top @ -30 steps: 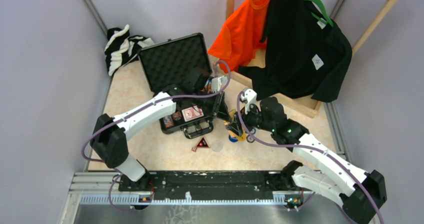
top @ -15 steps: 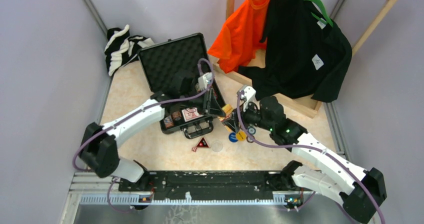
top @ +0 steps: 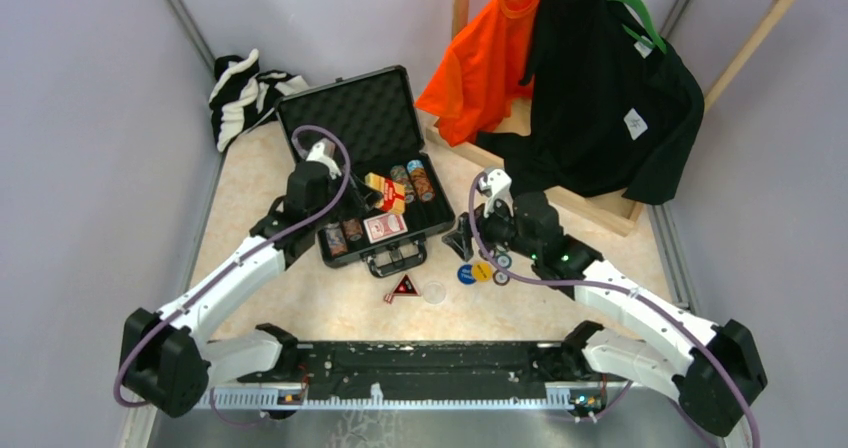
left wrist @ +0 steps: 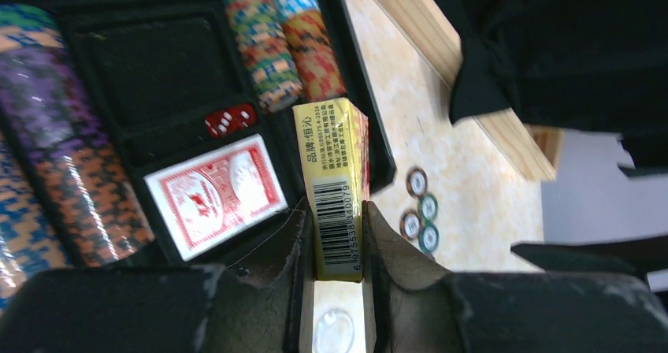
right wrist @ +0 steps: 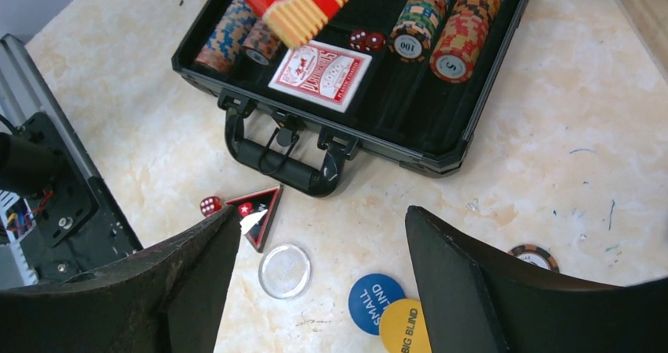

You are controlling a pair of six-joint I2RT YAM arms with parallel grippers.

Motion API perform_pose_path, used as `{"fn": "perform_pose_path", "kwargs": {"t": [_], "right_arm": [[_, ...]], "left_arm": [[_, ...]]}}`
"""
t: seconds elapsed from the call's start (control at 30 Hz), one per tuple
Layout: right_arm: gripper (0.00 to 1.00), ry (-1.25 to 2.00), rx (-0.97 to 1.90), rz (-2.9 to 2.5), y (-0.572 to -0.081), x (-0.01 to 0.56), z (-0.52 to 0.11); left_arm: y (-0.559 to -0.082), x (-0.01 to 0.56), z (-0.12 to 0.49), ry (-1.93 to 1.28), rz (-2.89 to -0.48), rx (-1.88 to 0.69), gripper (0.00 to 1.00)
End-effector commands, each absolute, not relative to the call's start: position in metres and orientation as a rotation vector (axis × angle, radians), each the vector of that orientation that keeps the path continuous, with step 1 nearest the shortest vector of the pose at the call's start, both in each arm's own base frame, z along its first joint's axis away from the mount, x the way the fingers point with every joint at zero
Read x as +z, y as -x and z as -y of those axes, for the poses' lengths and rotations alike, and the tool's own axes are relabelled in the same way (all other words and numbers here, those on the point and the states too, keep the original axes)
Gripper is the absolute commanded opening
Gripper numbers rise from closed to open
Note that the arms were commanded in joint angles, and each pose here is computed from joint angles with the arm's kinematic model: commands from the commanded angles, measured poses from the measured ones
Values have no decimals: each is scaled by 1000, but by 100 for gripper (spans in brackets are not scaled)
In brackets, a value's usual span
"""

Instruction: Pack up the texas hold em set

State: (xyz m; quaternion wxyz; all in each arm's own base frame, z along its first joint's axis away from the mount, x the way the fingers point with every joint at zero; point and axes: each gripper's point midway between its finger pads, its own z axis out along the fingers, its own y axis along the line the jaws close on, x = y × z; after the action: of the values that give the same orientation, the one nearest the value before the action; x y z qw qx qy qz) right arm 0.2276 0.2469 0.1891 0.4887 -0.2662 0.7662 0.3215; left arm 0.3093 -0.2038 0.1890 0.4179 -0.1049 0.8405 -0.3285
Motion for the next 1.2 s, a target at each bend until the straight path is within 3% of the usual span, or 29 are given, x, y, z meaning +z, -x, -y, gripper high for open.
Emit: {"fn": "perform_pose_path", "kwargs": {"t": [0.0,0.23,0.63,1.17], "right_arm": [[77,640,817,-1797,-239,204,-261],[77,682,877,-1828,-238,187,-275],[77,711,910,-1878,-236,163,-282],[77,734,923,-1917,-233,147,-284]], "left_arm": [[-342,216,179,457,-1906,-721,0],[-355,192,149,665,-1803,-610,0],[-392,150,154,682,-1819,-504,0],[-405,106,165,656,-1883,-477,0]]}}
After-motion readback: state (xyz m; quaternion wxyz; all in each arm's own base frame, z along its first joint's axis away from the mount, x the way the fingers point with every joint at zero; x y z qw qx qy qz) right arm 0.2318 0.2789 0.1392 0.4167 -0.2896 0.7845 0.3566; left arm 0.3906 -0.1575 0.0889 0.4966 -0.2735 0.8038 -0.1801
